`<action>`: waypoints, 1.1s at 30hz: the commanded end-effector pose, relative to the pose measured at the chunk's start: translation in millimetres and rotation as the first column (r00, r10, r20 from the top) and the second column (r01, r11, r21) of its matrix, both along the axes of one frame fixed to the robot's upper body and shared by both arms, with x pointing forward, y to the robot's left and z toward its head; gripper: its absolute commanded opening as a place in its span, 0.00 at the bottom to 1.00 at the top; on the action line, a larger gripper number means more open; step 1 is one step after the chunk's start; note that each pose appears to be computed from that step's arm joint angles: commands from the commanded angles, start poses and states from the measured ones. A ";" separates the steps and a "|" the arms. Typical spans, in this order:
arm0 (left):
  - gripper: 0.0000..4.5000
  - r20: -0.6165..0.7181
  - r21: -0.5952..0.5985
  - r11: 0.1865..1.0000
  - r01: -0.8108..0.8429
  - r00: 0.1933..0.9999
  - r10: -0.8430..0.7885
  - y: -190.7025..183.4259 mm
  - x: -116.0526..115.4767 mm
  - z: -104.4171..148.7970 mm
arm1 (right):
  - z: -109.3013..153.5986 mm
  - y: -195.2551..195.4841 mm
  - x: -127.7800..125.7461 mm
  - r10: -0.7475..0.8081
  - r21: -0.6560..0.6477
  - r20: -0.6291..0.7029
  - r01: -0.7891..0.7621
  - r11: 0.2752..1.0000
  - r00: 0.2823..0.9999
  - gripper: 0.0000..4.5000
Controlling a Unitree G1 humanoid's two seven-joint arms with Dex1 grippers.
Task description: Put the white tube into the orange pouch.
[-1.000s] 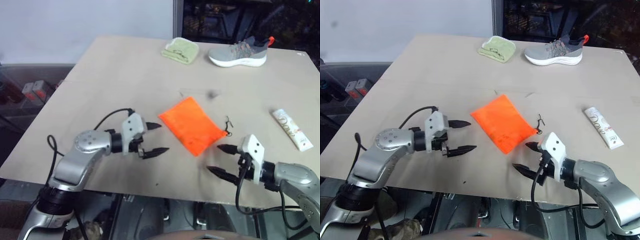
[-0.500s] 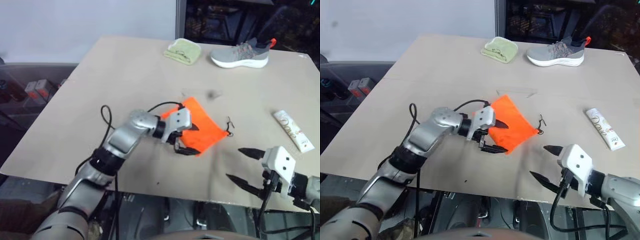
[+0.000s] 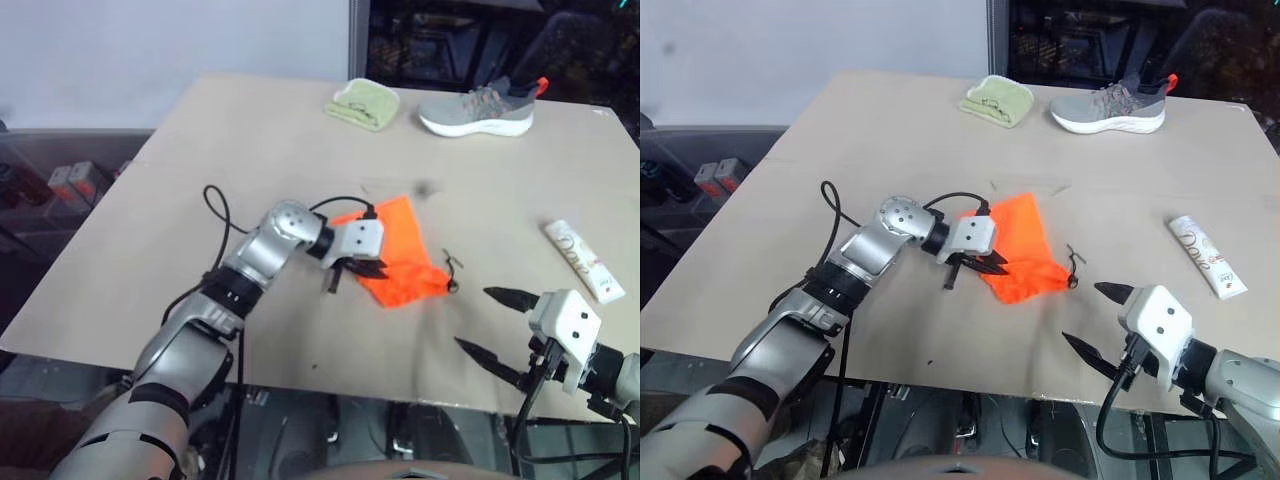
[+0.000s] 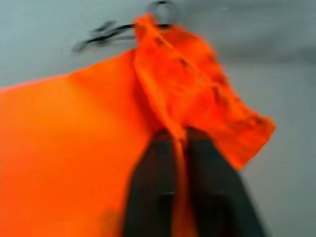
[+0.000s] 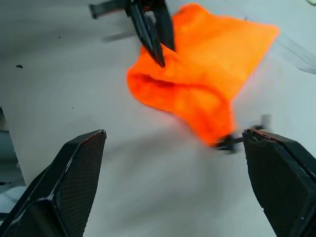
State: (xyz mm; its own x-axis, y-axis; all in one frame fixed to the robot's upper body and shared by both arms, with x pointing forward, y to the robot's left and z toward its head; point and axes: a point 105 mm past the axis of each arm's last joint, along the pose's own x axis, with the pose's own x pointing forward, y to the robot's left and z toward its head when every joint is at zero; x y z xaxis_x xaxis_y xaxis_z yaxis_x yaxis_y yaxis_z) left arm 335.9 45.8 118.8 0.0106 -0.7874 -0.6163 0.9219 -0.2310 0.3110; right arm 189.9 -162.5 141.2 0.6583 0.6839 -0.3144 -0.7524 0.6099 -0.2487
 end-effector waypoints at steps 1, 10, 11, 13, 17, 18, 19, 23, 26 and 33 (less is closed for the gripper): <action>0.02 -0.014 0.155 0.985 -0.080 0.996 0.083 54.2 12.8 -18.9 | 11.3 2.9 1.2 0.010 -0.004 0.066 -0.010 1.000 0.998 1.00; 0.02 -0.178 -0.168 0.979 -0.118 0.980 0.087 72.5 4.2 36.0 | 11.1 3.9 7.7 0.007 0.007 0.082 -0.008 1.000 0.997 1.00; 0.02 -0.210 -0.196 0.973 -0.121 0.975 0.079 71.3 -0.4 40.0 | 10.7 4.0 8.3 0.006 0.008 0.082 -0.007 1.000 0.997 1.00; 0.02 -0.240 -0.217 0.968 -0.125 0.968 0.071 69.4 -7.6 42.4 | 9.8 4.6 9.6 0.005 0.011 0.082 -0.006 1.000 0.997 1.00; 0.02 -0.286 -0.286 0.947 -0.148 0.956 0.063 58.9 -17.7 50.9 | 7.2 3.1 14.5 -0.019 0.017 0.078 0.017 1.000 0.997 1.00; 0.02 -0.303 -0.307 0.938 -0.160 0.951 0.063 55.9 -18.4 55.0 | 6.4 -0.4 18.5 -0.044 0.007 0.082 0.043 0.999 0.996 1.00; 0.02 -0.316 -0.328 0.929 -0.174 0.947 0.066 52.9 -18.2 59.3 | 4.2 -8.2 25.9 -0.098 -0.012 0.086 0.100 0.995 0.991 1.00; 0.02 -0.336 -0.374 0.902 -0.216 0.938 0.086 44.0 -13.4 68.3 | 2.0 -56.6 61.8 -0.402 -0.060 0.141 0.413 0.909 0.905 1.00; 0.02 -0.325 -0.377 0.900 -0.219 0.941 0.092 37.2 -11.8 68.5 | 4.1 -84.6 76.5 -0.530 -0.104 0.185 0.553 0.827 0.828 1.00; 0.13 -0.244 -0.246 0.959 -0.139 0.967 0.077 31.5 -29.9 53.8 | 6.7 -110.4 89.2 -0.608 -0.160 0.177 0.632 0.758 0.774 1.00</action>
State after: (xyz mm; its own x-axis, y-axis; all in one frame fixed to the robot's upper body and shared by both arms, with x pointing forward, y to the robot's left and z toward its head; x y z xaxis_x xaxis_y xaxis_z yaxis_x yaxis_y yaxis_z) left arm 316.6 77.2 170.1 0.0166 -0.9396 -0.3418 0.9965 -0.0126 0.0830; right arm 277.6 -267.4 135.1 0.9415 0.0606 -0.3314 -0.2168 0.8619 -0.4584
